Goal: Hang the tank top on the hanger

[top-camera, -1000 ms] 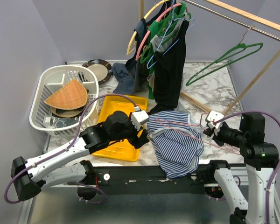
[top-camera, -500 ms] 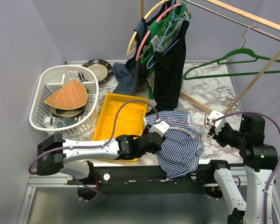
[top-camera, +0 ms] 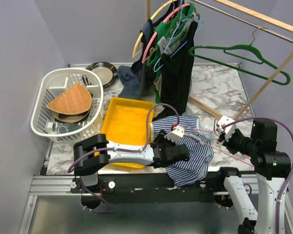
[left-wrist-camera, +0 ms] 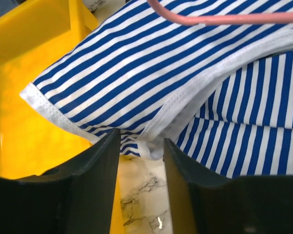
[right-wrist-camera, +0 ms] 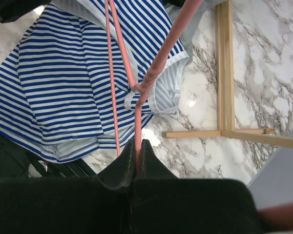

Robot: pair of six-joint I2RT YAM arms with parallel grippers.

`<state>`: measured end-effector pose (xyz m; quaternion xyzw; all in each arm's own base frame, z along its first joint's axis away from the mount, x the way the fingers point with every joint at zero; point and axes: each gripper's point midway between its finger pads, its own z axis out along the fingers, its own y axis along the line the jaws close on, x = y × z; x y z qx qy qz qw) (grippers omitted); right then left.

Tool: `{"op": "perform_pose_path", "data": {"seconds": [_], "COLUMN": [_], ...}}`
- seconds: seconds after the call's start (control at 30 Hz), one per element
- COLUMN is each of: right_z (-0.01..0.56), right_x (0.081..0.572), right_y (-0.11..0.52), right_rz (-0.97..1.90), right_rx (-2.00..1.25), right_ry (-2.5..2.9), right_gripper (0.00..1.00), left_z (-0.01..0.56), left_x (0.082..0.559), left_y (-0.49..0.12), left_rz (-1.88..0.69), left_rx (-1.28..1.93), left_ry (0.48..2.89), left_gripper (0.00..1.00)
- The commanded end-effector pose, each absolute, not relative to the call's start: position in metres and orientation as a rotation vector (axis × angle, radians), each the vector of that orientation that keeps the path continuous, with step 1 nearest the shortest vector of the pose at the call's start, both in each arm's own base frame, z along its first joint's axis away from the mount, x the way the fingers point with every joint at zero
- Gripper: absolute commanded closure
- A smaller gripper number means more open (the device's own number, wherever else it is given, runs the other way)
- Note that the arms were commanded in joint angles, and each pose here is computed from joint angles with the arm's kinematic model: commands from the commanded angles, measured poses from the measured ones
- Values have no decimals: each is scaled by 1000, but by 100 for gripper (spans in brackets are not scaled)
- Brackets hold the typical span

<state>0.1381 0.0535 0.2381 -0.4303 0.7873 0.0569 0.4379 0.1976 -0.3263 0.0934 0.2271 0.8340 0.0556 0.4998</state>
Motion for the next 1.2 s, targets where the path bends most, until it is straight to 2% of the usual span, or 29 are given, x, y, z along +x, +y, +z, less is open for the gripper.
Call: {"op": "perform_pose_path", "data": {"seconds": [0.0,0.1,0.17,0.27,0.4,0.57,0.67,0.7,0.73,0.77,0.8,0.97,1.17], "right_z": [235,234,233,232,234,236,234,232,232,233,229,231,232], "right_x": [130,128,127,125,120,108,110,112,115,122,125,135,134], "right_y": [57,57,57,57,63,73,69,64,60,57,51,46,47], "right_rz": [175,179,183,183,209,281,251,223,202,171,151,118,126], "right_rx": [-1066,-1067,-1071,-1082,-1131,-1184,-1188,-1166,-1146,-1126,-1085,-1021,-1023], "right_ry": [1969,1971,1973,1975,1945,1906,1921,1950,1963,1965,2004,2021,2017], "right_gripper": [100,99,100,100,100,100,100,99,100,100,100,100,100], "left_z": [105,100,102,113,128,142,139,136,128,123,117,89,78], "left_x": [217,223,222,219,216,228,215,210,204,200,197,196,216], "left_y": [-321,-320,-323,-328,-335,-333,-345,-348,-348,-347,-347,-337,-332], "left_rz": [276,283,239,138,-89,-216,-326,-359,-385,-392,-393,-293,-100], "left_rx": [416,408,427,486,558,570,692,726,761,773,785,782,696], "left_ry": [1909,1916,1935,1956,2023,2057,2051,2056,2069,2080,2089,2103,2088], "left_gripper": [54,69,88,99,100,100,100,91,77,55,50,38,37]}}
